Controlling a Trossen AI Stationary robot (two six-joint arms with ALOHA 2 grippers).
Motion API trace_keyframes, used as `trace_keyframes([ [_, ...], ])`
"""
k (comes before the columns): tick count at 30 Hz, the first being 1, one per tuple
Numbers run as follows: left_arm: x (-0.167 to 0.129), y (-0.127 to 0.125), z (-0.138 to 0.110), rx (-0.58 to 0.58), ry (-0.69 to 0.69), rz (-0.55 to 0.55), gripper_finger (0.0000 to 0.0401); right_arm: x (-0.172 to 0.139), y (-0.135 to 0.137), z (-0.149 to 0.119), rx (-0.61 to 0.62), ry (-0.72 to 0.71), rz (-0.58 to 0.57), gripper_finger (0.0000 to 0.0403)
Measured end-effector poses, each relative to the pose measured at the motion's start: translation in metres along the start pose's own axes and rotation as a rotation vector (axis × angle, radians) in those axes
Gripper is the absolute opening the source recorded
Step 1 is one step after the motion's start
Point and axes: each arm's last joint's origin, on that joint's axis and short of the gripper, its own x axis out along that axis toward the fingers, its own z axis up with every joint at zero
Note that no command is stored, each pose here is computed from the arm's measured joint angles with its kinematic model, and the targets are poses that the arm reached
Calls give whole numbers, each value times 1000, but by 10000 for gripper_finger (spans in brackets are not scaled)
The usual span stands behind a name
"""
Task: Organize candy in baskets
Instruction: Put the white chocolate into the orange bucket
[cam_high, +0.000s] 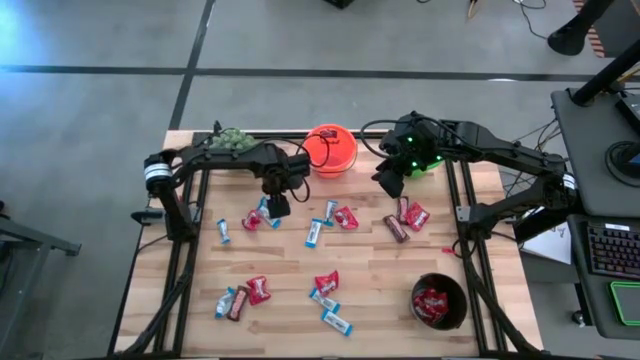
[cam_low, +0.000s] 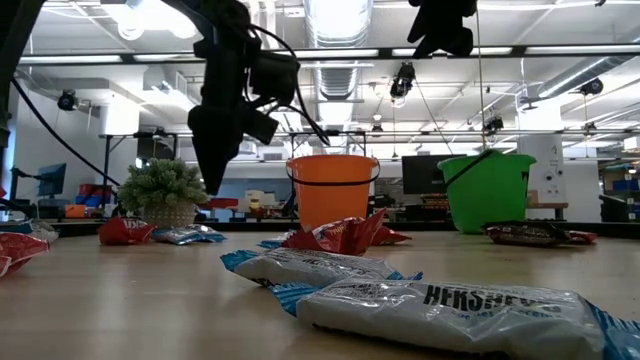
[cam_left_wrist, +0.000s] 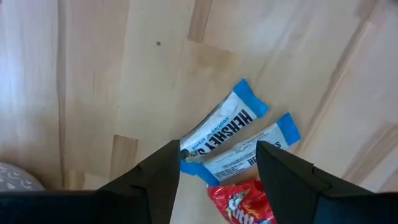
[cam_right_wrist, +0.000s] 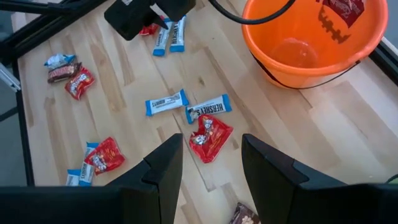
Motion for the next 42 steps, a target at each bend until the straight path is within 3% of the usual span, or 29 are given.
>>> trace_keyframes([
  [8,10,0,-2,105,9,-1,192,0,0,0,7,1,0,153],
  [25,43,-2,-17,139,45,-26,192,0,0,0,68,3,-1,153],
  [35,29,3,-3,117,-45,38,192,0,0,0,78,3,-1,153],
  [42,15,15,0,-16,-62,41,192,0,0,0,94,5,-2,153],
])
